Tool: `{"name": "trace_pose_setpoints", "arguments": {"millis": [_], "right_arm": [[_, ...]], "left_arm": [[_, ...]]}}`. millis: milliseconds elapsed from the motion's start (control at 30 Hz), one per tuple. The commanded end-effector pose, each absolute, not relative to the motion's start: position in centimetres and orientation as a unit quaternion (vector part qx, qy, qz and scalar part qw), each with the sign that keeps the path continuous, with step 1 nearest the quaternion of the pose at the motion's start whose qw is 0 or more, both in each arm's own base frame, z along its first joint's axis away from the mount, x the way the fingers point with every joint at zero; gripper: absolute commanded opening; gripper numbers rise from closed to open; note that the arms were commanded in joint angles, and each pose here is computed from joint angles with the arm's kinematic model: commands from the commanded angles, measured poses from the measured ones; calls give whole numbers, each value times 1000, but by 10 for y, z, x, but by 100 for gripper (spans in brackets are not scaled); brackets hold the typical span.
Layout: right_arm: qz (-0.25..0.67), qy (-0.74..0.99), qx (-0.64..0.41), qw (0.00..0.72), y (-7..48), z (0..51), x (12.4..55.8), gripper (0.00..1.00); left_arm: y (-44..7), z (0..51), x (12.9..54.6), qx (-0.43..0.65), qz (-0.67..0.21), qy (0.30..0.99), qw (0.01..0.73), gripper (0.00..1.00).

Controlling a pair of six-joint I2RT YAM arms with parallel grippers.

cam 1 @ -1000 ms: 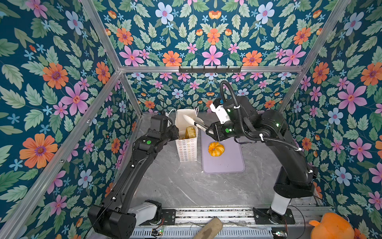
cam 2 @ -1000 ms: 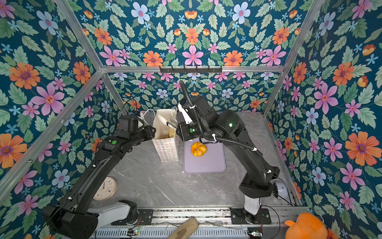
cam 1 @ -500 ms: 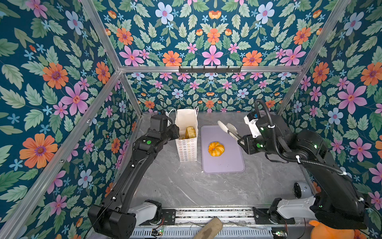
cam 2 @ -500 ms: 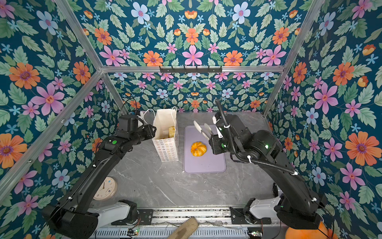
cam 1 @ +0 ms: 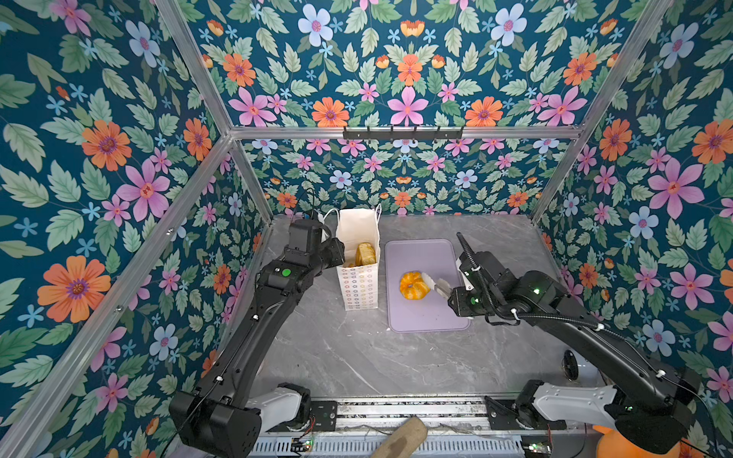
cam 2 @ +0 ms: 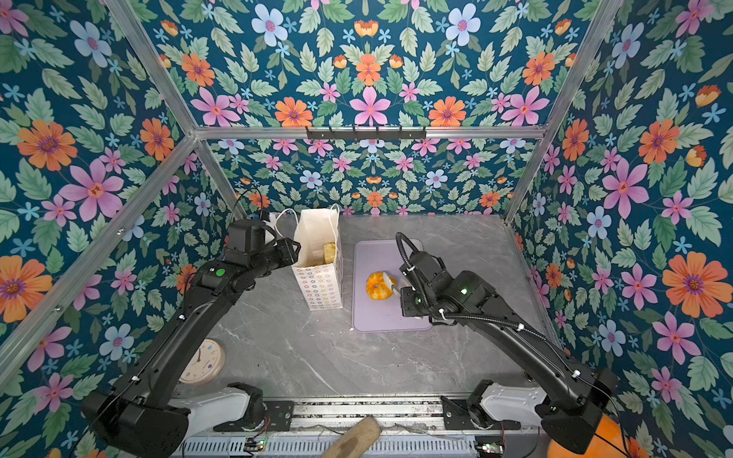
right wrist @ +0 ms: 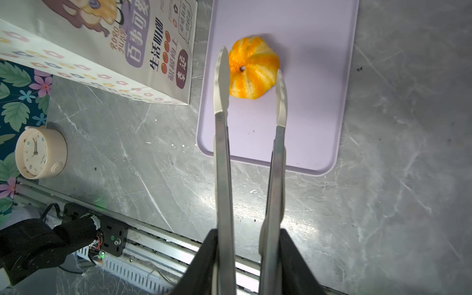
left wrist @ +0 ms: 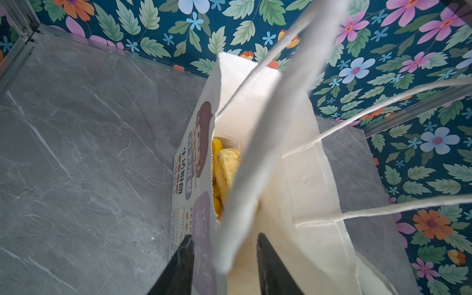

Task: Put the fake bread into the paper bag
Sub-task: 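Raise the empty tongs out of the bag and move toward the segmented bun, then position the open tongs around the round segmented bun on the tray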

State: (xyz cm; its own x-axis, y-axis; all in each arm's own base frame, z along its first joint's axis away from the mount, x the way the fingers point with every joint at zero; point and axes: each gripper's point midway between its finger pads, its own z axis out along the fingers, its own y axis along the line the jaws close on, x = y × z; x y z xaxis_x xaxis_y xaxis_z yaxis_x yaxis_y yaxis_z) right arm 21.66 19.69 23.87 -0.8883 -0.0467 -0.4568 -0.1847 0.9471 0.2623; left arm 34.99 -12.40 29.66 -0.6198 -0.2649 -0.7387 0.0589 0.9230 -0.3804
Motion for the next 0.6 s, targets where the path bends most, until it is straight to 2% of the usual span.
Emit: {"name": "trace_pose_setpoints", "arguments": {"millis": [0,333,567], "right_arm": [[197,952,-39,229,219,232,226,37],[119,970,-34,209,211,192,240,40],[118,961,-136,211,221,182,238,49]], "left_arm": [[-122,298,350,-63,-188,877,437,42],[-122,299,348,-64,-187,877,438,42],[-121,299,348,-63,-186,877,438,42]]}}
